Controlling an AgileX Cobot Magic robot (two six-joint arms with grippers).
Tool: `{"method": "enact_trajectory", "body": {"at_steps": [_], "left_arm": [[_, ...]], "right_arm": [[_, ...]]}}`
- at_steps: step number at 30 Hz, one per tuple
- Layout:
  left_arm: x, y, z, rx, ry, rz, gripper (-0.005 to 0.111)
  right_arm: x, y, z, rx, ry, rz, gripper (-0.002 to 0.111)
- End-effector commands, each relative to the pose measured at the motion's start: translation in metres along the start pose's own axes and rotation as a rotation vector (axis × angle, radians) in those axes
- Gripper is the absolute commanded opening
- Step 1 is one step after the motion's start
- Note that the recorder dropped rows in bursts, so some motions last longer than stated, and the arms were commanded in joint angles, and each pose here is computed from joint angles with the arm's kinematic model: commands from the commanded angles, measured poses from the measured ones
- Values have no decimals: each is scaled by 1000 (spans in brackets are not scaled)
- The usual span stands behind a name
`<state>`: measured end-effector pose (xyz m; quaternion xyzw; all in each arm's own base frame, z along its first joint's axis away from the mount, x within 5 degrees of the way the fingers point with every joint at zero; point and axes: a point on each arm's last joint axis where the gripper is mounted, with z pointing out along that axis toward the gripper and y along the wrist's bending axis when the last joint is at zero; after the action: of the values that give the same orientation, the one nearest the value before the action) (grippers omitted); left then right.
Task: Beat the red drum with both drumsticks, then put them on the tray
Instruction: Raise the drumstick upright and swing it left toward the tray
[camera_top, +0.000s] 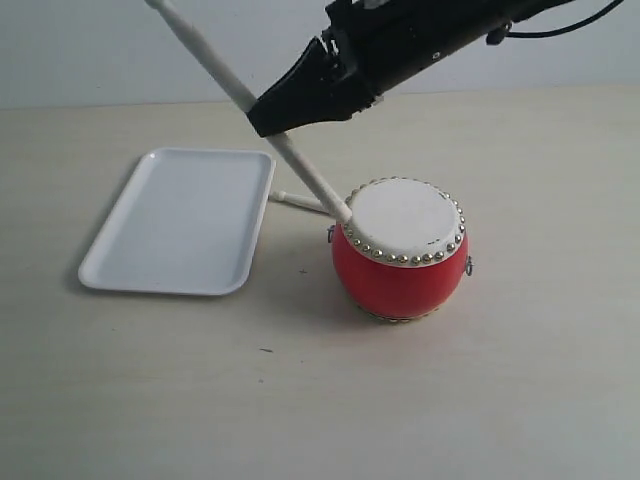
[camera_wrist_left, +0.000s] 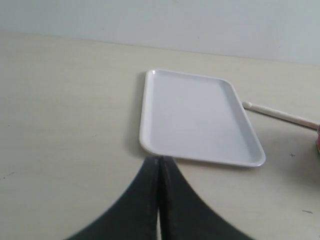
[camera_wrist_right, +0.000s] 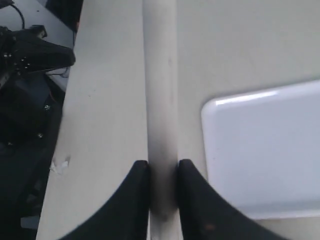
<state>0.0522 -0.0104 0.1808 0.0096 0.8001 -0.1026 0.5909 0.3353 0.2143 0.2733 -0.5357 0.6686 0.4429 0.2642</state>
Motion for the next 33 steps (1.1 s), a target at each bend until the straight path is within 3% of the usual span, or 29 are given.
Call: {"method": "enact_trajectory", "body": {"at_steps": [1,7,11,16,30,31,33], "left_arm": [[1,0,0,6,-4,2,0],[1,0,0,5,-4,4,0],[-4,-1,0,8,-51,80,0],[-12,-2,-1,18,-150,65,0],[-16,-2,-2,20,-190,70,0],[-21,-3,-3,28,-247,40,0],[-32,-3,-6,69,-371,-138,0]], "right_arm": [[-11,-3,-2,92,-169,16,0],[-13,-6,-1,108,-209,40,0],[-14,-5,-1,101,-209,38,0],[-14,-5,-1,96,-209,38,0],[-12,-3,-1,78,-193,29,0],[-12,-3,-1,78,-193,29,0],[-12,-3,-1,78,-193,29,0]]}}
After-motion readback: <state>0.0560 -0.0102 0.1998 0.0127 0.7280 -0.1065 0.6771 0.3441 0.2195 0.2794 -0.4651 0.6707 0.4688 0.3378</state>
